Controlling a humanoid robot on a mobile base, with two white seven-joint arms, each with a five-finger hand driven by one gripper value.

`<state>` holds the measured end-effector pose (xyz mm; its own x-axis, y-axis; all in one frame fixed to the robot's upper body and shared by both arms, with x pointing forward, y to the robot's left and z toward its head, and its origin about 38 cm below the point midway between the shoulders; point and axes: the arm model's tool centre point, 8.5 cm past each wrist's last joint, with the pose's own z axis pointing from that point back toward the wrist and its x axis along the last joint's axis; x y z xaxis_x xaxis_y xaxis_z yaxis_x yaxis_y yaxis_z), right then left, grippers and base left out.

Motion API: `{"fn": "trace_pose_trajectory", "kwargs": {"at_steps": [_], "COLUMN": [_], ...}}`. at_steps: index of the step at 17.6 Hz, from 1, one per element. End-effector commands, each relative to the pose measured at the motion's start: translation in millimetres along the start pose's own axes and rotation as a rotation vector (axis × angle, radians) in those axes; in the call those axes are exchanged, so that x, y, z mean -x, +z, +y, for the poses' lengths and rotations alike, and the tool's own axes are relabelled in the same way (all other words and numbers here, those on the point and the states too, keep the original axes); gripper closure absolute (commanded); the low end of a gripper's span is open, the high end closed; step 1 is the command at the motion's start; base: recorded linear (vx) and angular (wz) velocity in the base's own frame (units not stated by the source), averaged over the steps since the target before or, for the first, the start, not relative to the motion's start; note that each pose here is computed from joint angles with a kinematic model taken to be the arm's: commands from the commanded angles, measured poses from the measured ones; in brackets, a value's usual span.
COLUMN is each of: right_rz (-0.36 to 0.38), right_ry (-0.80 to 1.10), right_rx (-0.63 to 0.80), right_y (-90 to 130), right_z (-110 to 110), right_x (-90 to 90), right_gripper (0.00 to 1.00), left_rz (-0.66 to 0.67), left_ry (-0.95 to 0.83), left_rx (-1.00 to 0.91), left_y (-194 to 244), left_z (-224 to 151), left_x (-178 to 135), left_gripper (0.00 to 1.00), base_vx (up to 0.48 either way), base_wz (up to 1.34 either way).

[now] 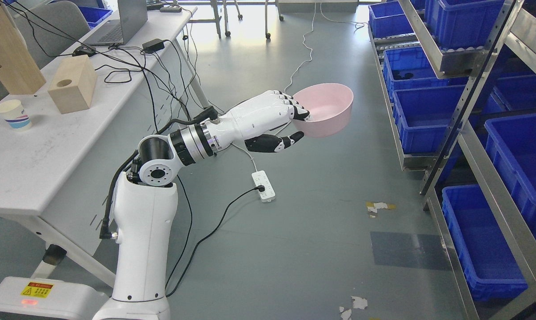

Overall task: Stack pink IKEA bowl on shelf middle layer
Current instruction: 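Hold the bowl raised in the left hand while the robot turns and drives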

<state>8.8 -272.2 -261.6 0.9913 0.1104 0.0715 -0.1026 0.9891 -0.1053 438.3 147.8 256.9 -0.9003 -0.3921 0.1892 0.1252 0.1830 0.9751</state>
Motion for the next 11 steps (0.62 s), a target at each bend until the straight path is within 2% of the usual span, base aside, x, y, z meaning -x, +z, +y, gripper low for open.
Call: {"fn": "trace_pose_trajectory", "kwargs": {"at_steps": [1,6,11], "right_rz": [-0.013,-0.013,-0.011], "right_ry": [0.001,0.001,0.001], "right_rx": [0.018,0.018,0.017], "right_y": [-0.5,-0.5,-0.4], "right_z": [-11.3,-11.3,-11.2], "right_x": [-3.0,-3.0,-2.0], "right_gripper": [0.00,0.00,0.00], "left_rz": [0.013,0.011,-0.011], "left_ry": [-0.001,0.008,-0.004], "left_rx": [0.015,0.018,0.015], "left_y": [5.7,5.8,-0.2], "left_z": [-2.7,-7.0,-3.3], "left_x": [3.5,2.5,-2.0], "left_gripper": [0.97,0.97,0.96], "base_vx": [0.263,0.239,0.156], "base_wz": [-0.02,-0.25,-1.31]}}
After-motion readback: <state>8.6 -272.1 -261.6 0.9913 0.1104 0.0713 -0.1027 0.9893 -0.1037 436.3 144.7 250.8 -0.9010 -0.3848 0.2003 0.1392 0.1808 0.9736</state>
